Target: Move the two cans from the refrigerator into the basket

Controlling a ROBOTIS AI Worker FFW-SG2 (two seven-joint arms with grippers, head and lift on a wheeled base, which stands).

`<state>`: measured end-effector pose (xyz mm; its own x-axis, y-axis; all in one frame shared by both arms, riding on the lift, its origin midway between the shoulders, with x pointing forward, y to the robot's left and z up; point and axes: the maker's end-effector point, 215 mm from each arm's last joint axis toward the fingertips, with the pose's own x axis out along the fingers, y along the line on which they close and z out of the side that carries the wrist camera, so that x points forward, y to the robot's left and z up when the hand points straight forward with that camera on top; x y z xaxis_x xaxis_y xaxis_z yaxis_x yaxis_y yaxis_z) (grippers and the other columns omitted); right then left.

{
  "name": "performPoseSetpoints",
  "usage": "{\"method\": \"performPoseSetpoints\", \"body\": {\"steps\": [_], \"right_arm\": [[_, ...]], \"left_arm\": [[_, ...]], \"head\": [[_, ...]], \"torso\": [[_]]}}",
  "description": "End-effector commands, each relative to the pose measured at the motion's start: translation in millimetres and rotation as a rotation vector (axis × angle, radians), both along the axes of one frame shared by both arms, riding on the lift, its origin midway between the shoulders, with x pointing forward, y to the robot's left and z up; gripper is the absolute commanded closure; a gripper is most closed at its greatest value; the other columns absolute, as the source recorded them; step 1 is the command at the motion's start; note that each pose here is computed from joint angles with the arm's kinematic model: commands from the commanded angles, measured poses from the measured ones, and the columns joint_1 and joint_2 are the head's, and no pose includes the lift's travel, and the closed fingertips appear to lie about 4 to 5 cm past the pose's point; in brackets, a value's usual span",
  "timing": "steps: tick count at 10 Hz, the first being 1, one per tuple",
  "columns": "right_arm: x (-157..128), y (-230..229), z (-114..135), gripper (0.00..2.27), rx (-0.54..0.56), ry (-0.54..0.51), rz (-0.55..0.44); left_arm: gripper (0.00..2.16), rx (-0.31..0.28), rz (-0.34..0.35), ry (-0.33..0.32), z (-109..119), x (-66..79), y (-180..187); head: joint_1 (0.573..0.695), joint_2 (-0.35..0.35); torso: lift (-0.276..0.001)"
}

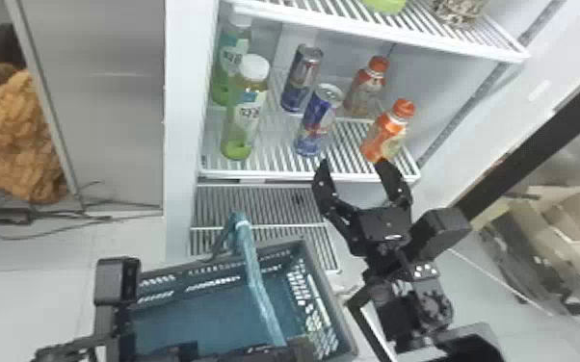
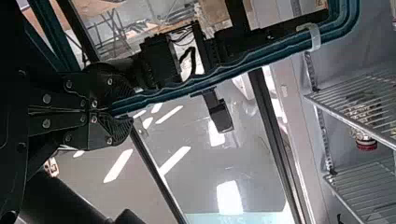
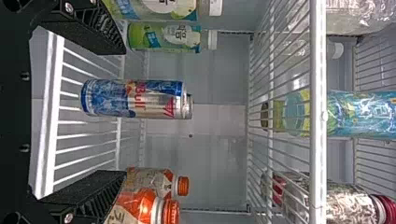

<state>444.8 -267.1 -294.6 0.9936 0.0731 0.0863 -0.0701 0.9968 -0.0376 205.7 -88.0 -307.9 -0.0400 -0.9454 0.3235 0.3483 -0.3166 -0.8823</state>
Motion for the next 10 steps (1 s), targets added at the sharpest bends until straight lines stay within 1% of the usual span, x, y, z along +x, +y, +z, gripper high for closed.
{"method": "performPoseSetpoints", "body": {"steps": [1, 5, 8, 10], "right_arm": [[7.3, 4.0, -0.3, 0.09, 0.001, -0.006, 0.010], [26.1, 2.4, -0.3, 0.09, -0.002, -0.028, 0.010], [41.7, 1.0, 6.7, 0.09, -0.003, -0.056, 0.010], [50.2, 2.2, 4.2, 0.09, 0.000, -0.055, 0.012]], "left_arm": [[1.16, -0.005, -0.001, 0.012, -0.3, -0.7, 0.1], [1.16, -0.004, 0.000, 0.006, 0.6, -0.3, -0.7], [1.16, -0.003, -0.002, 0.009, -0.5, -0.6, -0.6], [1.16, -0.003, -0.002, 0.009, -0.5, -0.6, -0.6]], "head": [[0.695, -0.350], [0.695, -0.350], [0.695, -0.350], [0.695, -0.350]], "torso": [[-0.276], [-0.276], [-0.276], [-0.276]]}}
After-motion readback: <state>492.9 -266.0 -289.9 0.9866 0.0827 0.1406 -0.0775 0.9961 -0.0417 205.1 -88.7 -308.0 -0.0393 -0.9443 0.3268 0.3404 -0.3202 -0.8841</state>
